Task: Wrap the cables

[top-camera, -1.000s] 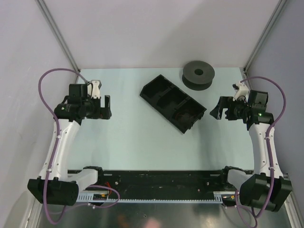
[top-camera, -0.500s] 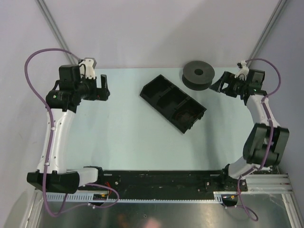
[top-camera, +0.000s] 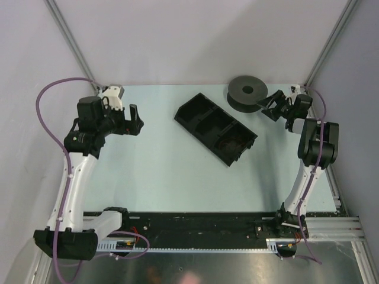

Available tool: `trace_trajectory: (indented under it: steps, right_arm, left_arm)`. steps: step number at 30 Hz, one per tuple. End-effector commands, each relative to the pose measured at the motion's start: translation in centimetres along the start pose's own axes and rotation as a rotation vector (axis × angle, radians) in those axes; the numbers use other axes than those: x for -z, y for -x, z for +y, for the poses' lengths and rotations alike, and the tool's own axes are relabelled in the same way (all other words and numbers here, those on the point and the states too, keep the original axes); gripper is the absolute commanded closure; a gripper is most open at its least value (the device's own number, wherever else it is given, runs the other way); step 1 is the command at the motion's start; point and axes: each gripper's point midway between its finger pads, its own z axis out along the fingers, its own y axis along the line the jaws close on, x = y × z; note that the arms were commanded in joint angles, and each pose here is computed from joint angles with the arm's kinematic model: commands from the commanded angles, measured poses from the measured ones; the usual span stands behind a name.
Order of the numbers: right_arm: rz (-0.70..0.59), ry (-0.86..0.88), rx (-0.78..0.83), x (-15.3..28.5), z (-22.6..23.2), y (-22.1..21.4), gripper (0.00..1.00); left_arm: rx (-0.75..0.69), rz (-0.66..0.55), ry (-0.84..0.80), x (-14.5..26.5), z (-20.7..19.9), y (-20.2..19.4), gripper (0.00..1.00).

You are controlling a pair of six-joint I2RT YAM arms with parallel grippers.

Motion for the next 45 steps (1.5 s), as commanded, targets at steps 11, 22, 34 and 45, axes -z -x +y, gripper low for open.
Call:
trace_trajectory:
  steps: [11, 22, 34, 45]
  right_arm:
    - [-0.202, 0.172, -0.051, -6.6, -0.2, 5.7, 0.31]
    - [-0.217, 0.202, -0.079, -10.0, 1.4, 6.1, 0.8]
    - [-0.238, 0.506, -0.087, -1.4, 16.2, 11.4, 1.0]
    - [0.055, 0.666, 0.046, 6.2, 30.5, 2.0, 1.0]
  left_arm:
    - [-0.037, -0.123, -0.194, -0.6, -3.1, 2.0, 0.01]
    - [0.004, -0.125, -0.218, -0.2, -3.7, 1.5, 0.01]
    - [0.044, -0.173, -0.194, 1.3, -3.8, 2.3, 0.01]
    - [0.072, -0.297, -0.095, 5.0, -3.0, 4.3, 0.01]
